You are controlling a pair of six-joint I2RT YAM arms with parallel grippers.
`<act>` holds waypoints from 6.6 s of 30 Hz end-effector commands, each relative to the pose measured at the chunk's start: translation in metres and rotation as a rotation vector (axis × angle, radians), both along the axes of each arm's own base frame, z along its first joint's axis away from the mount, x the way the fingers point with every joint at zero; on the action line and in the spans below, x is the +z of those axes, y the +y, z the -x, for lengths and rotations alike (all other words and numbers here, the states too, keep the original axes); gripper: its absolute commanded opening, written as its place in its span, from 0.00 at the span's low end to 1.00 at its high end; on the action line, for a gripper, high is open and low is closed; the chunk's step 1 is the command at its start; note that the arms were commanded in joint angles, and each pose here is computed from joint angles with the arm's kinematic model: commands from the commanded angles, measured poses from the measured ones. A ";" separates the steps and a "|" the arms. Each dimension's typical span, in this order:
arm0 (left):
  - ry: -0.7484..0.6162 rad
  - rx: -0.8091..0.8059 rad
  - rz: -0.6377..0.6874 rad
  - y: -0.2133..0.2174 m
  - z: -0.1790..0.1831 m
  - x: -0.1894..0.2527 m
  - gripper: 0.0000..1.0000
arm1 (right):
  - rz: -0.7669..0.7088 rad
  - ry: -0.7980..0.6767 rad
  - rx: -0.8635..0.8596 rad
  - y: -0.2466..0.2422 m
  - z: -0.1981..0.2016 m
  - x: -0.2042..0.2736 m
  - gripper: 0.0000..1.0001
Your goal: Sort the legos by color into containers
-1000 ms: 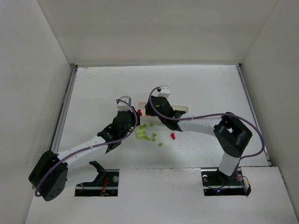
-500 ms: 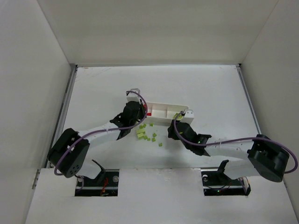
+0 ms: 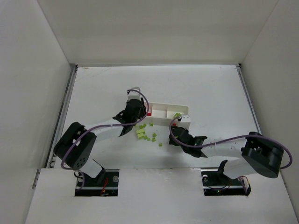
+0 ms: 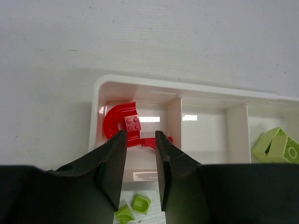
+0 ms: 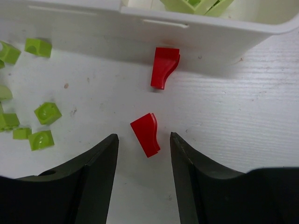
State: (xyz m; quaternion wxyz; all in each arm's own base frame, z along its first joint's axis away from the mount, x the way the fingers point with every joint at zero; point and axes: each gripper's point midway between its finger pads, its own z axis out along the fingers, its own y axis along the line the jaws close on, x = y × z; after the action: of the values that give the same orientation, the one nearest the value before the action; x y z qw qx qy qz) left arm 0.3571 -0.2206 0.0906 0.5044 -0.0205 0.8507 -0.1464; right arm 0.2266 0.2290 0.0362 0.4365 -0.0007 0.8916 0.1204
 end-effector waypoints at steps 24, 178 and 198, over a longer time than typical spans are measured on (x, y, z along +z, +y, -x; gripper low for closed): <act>0.069 -0.082 -0.012 0.030 0.130 -0.015 0.52 | -0.129 -0.207 0.094 0.096 -0.082 0.105 0.18; 0.150 -0.055 0.108 0.013 0.160 -0.017 0.41 | -0.159 -0.163 0.121 0.165 -0.144 0.088 0.43; 0.125 -0.049 0.098 -0.028 0.132 -0.032 0.45 | -0.153 -0.149 0.095 0.060 -0.027 0.069 0.45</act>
State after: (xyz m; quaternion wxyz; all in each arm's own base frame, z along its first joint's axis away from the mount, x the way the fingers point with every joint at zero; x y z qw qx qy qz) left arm 0.2075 -0.2302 0.0339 0.4143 -0.0101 0.8949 -0.1656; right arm 0.2731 0.2955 0.1193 0.5049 -0.0274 0.8382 0.2045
